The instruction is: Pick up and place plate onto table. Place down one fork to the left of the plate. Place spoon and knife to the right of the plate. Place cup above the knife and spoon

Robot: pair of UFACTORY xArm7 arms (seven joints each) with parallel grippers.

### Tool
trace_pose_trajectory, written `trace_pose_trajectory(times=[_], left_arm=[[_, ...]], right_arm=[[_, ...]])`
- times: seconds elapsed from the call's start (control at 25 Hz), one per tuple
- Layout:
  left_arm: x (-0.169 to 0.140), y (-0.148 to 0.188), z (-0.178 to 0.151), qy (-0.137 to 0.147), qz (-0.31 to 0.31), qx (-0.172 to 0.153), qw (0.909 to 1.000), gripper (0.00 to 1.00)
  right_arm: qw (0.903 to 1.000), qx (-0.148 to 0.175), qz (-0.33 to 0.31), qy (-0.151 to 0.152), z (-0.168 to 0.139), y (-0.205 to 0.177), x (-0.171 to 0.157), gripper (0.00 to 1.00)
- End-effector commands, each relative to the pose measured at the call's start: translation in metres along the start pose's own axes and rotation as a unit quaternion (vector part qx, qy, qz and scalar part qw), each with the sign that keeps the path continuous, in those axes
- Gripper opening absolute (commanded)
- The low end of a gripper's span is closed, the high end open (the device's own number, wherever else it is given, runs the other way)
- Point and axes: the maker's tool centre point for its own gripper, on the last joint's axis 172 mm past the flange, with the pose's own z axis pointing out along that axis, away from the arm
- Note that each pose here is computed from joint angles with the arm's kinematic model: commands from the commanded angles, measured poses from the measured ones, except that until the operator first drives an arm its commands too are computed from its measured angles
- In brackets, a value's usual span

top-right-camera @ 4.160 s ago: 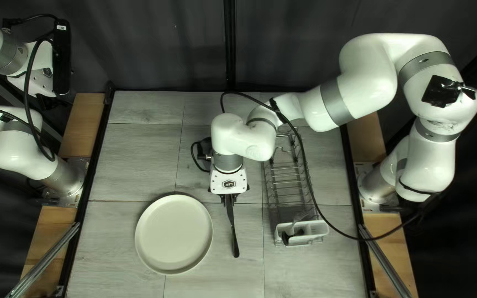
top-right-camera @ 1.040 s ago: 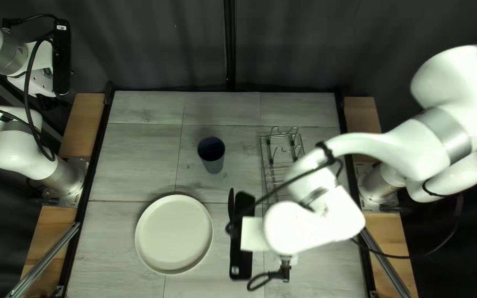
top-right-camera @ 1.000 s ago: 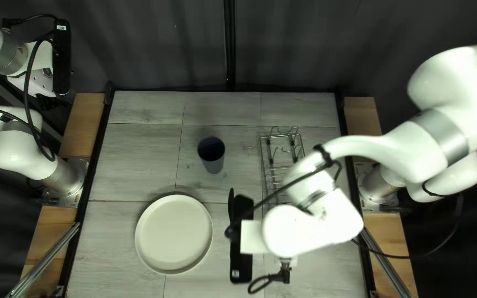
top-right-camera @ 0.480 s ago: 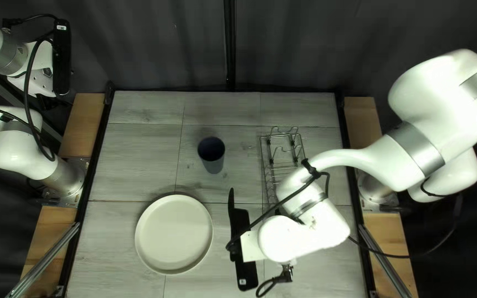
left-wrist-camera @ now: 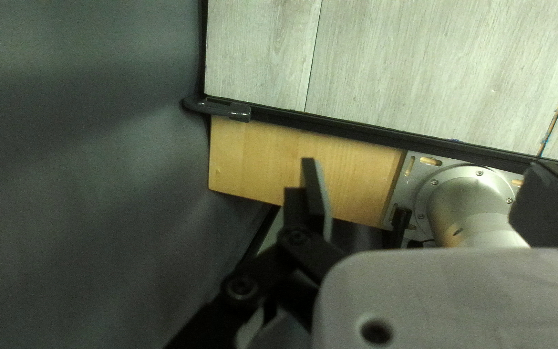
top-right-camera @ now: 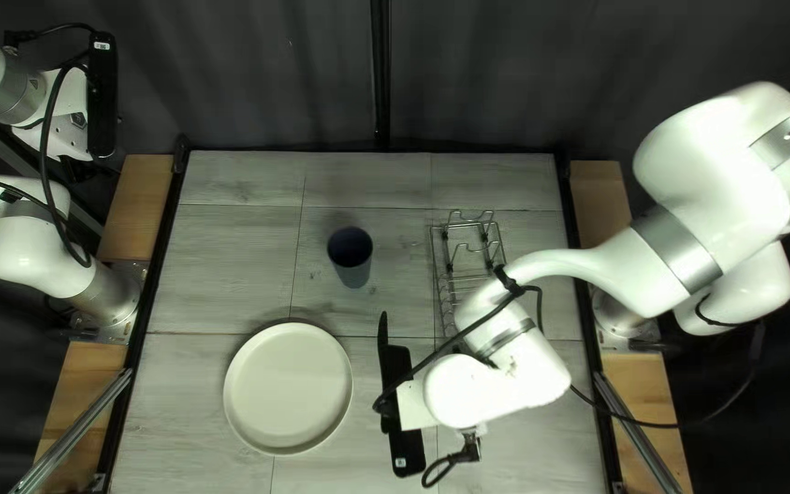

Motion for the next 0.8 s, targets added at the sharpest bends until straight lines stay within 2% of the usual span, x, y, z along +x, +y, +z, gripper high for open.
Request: trace_pose_trajectory(times=[0.04, 0.08, 0.56, 0.6, 0.8], left_arm=[[0.0, 0.0, 0.0, 0.0, 0.0, 0.0, 1.0, 1.0], [0.0, 0.0, 0.0, 0.0, 0.0, 0.0, 1.0, 1.0], [0.0, 0.0, 0.0, 0.0, 0.0, 0.0, 1.0, 1.0], [0.0, 0.0, 0.0, 0.0, 0.0, 0.0, 1.0, 1.0], [0.0, 0.0, 0.0, 0.0, 0.0, 0.0, 1.0, 1.0]], right_arm=[[1.0, -0.004, -0.005, -0.002, -0.012, 0.0, -0.001, 0.88], [1.0, -0.004, -0.005, -0.003, -0.013, 0.001, -0.001, 1.0], [1.0, -0.004, -0.004, -0.004, -0.018, 0.003, 0.0, 1.0], [0.9999, -0.011, -0.011, -0.004, -0.015, 0.004, 0.0, 1.0], [0.9991, -0.003, -0.042, -0.006, -0.023, -0.006, -0.005, 1.0]])
